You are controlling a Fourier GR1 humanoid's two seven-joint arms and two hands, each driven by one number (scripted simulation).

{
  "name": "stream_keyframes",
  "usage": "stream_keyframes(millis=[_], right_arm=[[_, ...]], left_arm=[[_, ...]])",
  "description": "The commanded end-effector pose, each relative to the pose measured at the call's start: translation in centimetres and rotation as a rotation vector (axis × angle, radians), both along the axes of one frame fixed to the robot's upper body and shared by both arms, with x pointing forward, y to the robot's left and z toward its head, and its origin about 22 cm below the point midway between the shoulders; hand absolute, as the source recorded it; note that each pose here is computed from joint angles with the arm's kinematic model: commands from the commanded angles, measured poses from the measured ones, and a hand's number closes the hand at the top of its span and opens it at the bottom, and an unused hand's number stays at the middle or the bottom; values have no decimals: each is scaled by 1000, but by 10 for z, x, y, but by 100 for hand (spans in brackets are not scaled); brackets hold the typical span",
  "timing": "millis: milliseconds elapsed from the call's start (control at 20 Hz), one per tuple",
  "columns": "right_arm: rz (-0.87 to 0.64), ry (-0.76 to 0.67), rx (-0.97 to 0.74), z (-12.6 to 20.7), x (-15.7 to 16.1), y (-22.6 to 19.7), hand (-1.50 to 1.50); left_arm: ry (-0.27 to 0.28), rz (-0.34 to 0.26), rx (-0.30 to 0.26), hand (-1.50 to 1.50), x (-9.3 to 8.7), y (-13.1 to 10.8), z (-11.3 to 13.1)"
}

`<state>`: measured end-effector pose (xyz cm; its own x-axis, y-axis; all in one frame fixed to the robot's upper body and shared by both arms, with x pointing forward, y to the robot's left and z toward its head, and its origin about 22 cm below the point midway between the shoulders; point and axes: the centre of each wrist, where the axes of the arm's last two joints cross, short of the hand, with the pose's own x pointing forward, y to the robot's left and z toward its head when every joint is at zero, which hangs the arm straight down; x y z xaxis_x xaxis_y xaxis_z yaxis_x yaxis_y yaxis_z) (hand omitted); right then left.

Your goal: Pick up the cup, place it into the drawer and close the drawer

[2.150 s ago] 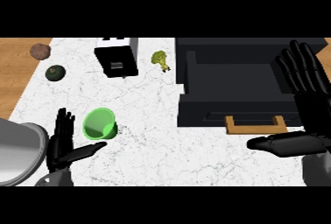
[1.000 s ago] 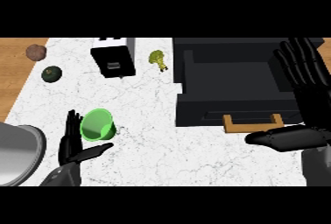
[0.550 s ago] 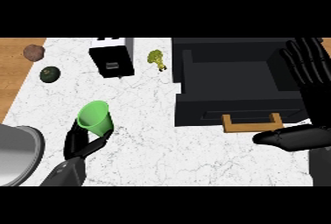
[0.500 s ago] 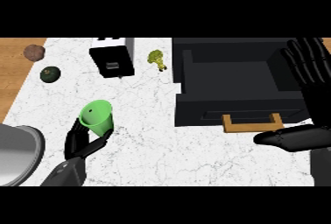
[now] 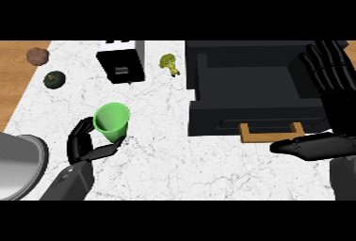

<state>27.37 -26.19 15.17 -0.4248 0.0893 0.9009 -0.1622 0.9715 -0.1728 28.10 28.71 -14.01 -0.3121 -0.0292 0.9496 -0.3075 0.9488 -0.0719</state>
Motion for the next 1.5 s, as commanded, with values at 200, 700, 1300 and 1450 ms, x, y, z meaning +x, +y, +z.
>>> stream_keyframes(millis=[200, 700, 1300, 1450], right_arm=[[-8, -23, 20, -3, 4, -1, -150], [-46, 27, 1, -8, -7, -24, -150], [-37, 19, 7, -8, 0, -20, -150], [-43, 4, -6, 10, -4, -7, -150]], left_arm=[[-209, -110, -24, 150, 18, 0, 15], [-305, -417, -20, 150, 93, -57, 97], [-295, -537, 55, 150, 142, -169, 246], [-284, -541, 88, 150, 146, -195, 277]])
